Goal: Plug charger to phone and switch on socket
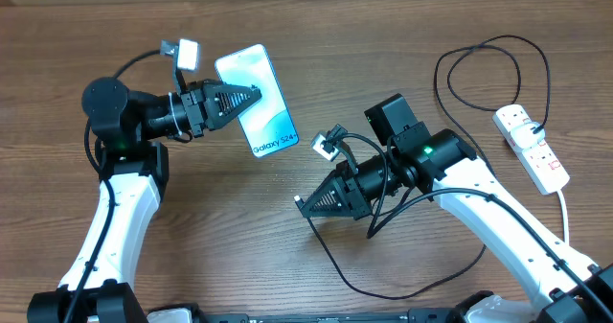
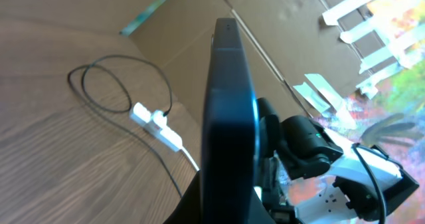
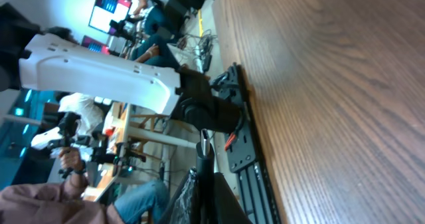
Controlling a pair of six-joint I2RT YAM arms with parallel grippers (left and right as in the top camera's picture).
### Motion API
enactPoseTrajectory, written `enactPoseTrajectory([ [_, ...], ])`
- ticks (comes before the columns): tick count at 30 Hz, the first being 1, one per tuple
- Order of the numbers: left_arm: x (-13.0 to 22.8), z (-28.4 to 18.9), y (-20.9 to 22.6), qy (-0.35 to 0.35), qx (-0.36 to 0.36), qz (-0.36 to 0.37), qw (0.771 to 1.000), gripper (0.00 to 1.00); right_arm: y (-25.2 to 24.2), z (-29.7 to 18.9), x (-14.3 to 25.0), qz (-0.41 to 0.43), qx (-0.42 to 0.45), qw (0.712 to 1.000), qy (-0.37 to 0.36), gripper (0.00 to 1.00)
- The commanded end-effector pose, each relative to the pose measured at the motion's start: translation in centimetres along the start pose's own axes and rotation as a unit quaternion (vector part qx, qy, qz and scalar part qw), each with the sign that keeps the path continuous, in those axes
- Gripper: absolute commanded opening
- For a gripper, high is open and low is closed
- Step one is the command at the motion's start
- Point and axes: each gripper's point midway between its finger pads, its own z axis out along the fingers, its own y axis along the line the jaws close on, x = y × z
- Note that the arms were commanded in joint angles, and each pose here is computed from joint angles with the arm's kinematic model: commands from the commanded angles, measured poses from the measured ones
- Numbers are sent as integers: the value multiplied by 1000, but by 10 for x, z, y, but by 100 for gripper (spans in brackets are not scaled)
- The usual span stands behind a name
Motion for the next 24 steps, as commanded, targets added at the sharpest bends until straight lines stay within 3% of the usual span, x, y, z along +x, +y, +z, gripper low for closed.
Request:
enactPoseTrajectory([
  [1,-10,4,-8,-16,1,-33,999,4,6,-3,1,6,-1,1000,1,4],
  [7,-7,4,-8,-9,3,-43,999,4,-15,-34,26,87,114,990,10,4],
  [14,-5,12,-10,-7,7,-43,999,4,25,-81,48,44,206,976,-50,4],
  [19,-1,26,-14,-2,15,-40,999,4,32,-81,54,9,215,969,-121,4],
  [24,16,49,-20,29,37,-38,998,4,14,-61,47,-10,122,976,-181,4],
])
